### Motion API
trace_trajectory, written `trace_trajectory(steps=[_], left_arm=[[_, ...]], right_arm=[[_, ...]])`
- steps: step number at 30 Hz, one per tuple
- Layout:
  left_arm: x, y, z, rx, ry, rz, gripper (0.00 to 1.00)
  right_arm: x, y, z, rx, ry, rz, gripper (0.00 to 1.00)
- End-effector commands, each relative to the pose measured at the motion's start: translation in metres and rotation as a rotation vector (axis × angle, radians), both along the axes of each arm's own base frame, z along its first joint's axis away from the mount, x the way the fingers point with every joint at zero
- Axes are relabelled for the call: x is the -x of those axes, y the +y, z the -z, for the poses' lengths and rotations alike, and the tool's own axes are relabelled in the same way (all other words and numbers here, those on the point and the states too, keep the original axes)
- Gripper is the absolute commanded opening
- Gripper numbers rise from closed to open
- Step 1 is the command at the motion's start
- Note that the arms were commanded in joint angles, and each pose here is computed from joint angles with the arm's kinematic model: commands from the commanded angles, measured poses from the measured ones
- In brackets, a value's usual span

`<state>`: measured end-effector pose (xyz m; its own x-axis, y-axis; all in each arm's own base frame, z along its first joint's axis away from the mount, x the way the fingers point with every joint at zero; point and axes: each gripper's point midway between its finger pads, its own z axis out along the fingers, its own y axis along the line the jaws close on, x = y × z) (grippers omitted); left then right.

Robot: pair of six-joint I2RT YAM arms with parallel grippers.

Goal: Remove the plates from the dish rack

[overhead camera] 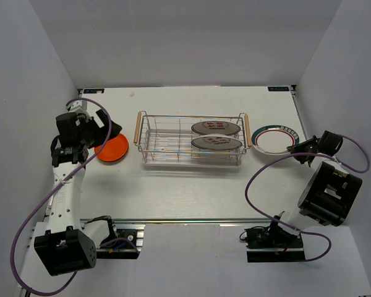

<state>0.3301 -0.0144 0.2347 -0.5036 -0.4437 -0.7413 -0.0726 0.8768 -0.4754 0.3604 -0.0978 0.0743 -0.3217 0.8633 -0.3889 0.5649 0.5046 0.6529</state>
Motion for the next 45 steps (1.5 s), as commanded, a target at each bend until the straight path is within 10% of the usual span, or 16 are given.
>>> trace_trajectory(steps=[1,7,14,16,30,39,45], left_arm=[[0.000,-0.005,-0.004,0.020,-0.028,0.027,0.98],[-0.001,-0.011,-0.002,0.043,-0.026,0.060,0.98],[0.000,-0.011,-0.002,0.043,-0.026,0.056,0.98],[0.000,-0.011,-0.004,0.042,-0.031,0.055,0.98],[-0.001,-0.015,-0.010,0.044,-0.048,0.085,0.98],[-0.004,-0.012,-0.014,0.034,-0.050,0.080,0.98],[-0.004,-0.009,-0.015,0.024,-0.045,0.060,0.98]], right_arm=[[-0.011,-0.003,-0.016,0.002,-0.085,-0.022,0.09],[0.000,-0.004,-0.004,-0.013,-0.052,-0.003,0.45],[0.007,-0.018,-0.020,0.066,-0.039,0.039,0.62],[0.009,-0.022,-0.033,0.102,-0.045,0.049,0.89],[-0.012,0.008,-0.195,0.314,-0.317,-0.234,0.89],[-0.025,0.124,-0.346,0.785,-0.709,-0.748,0.89],[-0.028,0.207,-0.348,1.114,-0.804,-1.122,0.89]])
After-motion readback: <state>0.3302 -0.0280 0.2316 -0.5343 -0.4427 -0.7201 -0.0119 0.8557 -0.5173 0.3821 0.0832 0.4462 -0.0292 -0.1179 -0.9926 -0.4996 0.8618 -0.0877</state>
